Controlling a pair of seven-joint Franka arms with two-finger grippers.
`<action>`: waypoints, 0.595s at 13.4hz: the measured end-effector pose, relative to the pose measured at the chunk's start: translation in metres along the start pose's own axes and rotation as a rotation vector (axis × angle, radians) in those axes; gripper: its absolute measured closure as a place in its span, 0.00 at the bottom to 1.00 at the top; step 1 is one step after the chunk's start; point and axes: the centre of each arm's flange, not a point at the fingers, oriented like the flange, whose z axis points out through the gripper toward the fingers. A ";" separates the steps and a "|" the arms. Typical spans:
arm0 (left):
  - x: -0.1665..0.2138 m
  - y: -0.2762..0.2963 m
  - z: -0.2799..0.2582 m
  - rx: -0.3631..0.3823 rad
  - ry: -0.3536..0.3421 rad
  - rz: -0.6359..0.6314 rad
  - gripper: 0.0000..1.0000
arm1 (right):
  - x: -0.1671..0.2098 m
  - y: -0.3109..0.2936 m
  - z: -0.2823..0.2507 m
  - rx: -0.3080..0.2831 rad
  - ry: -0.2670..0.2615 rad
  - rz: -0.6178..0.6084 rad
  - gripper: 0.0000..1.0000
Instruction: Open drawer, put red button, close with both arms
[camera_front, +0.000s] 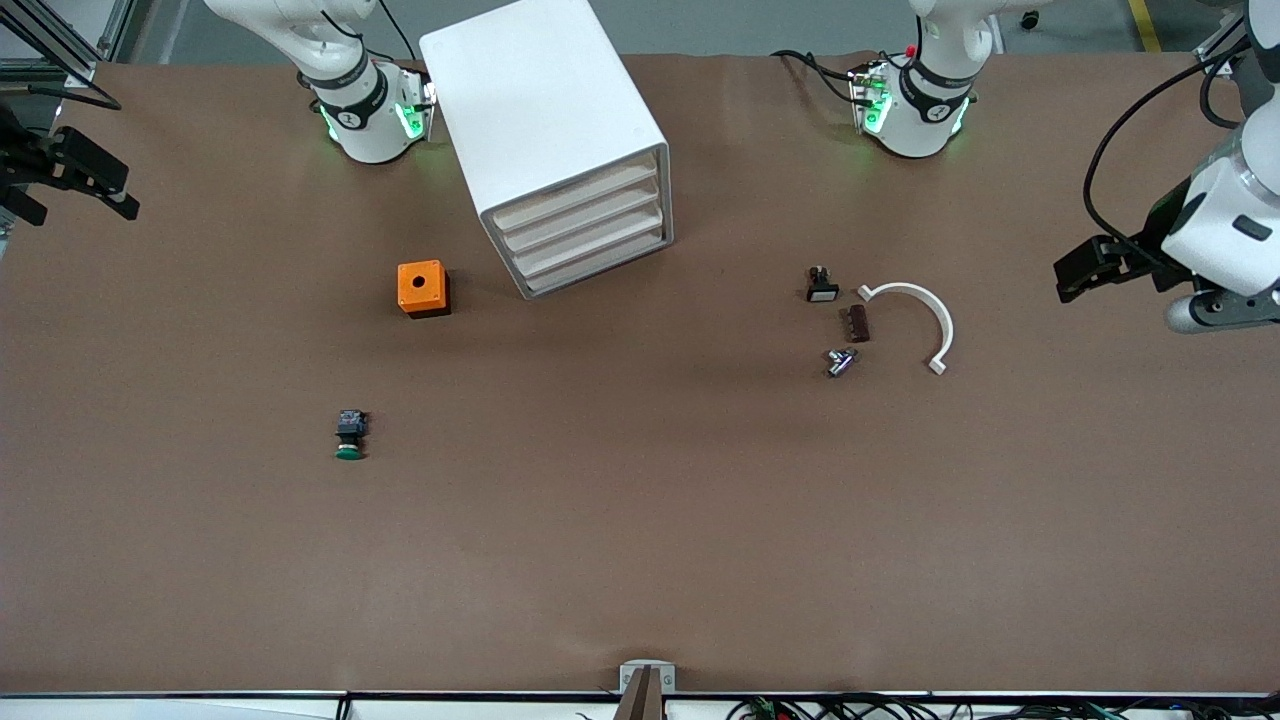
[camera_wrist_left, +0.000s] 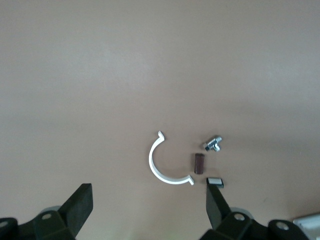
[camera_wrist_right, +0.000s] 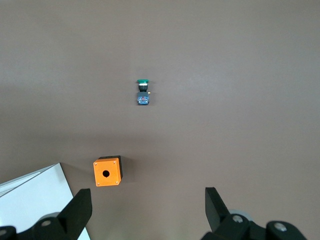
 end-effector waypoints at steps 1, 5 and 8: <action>-0.007 -0.003 -0.002 -0.012 -0.007 -0.002 0.00 | 0.000 0.000 0.000 0.000 0.000 0.000 0.00; -0.041 -0.008 -0.005 -0.016 -0.023 -0.002 0.00 | 0.000 0.000 0.000 0.000 0.001 -0.001 0.00; -0.060 -0.004 -0.009 -0.009 -0.005 0.005 0.00 | 0.000 0.000 0.000 0.000 0.001 -0.001 0.00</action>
